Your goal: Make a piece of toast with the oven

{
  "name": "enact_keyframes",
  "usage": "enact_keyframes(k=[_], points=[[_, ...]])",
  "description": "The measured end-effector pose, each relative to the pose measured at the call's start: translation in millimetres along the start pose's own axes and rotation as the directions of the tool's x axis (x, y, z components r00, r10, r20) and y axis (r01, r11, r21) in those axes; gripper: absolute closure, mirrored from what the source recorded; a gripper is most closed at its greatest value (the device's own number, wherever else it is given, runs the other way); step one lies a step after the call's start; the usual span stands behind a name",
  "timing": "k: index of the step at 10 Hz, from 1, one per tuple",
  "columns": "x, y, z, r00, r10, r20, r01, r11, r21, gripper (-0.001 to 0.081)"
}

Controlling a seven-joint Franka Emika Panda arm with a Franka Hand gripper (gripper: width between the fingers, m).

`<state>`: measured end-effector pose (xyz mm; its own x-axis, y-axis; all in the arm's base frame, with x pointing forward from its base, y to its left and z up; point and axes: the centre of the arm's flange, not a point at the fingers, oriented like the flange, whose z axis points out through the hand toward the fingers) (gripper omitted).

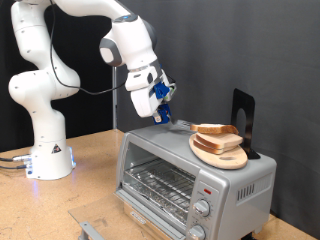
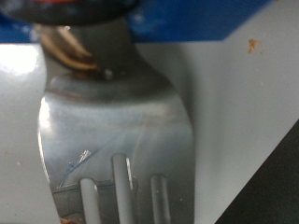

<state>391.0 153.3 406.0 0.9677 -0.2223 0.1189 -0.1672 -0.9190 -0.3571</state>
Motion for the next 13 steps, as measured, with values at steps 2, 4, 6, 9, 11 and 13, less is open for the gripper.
enact_keyframes(k=[2, 4, 6, 9, 11, 13], points=[[0.6, 0.5, -0.8, 1.000, 0.002, -0.001, -0.002, 1.000, 0.002, 0.0420], [1.1, 0.5, -2.8, 1.000, 0.001, -0.005, -0.001, 1.000, 0.005, 0.0420], [1.8, 0.5, -7.3, 1.000, 0.001, -0.013, 0.000, 1.000, 0.020, 0.0420], [2.6, 0.7, -11.6, 1.000, -0.002, -0.021, 0.002, 1.000, 0.031, 0.0420], [2.3, 0.9, -11.3, 1.000, -0.002, -0.020, 0.002, 1.000, 0.030, 0.0420], [0.6, 1.7, -8.4, 1.000, -0.009, -0.015, 0.009, 1.000, 0.019, 0.0420]])
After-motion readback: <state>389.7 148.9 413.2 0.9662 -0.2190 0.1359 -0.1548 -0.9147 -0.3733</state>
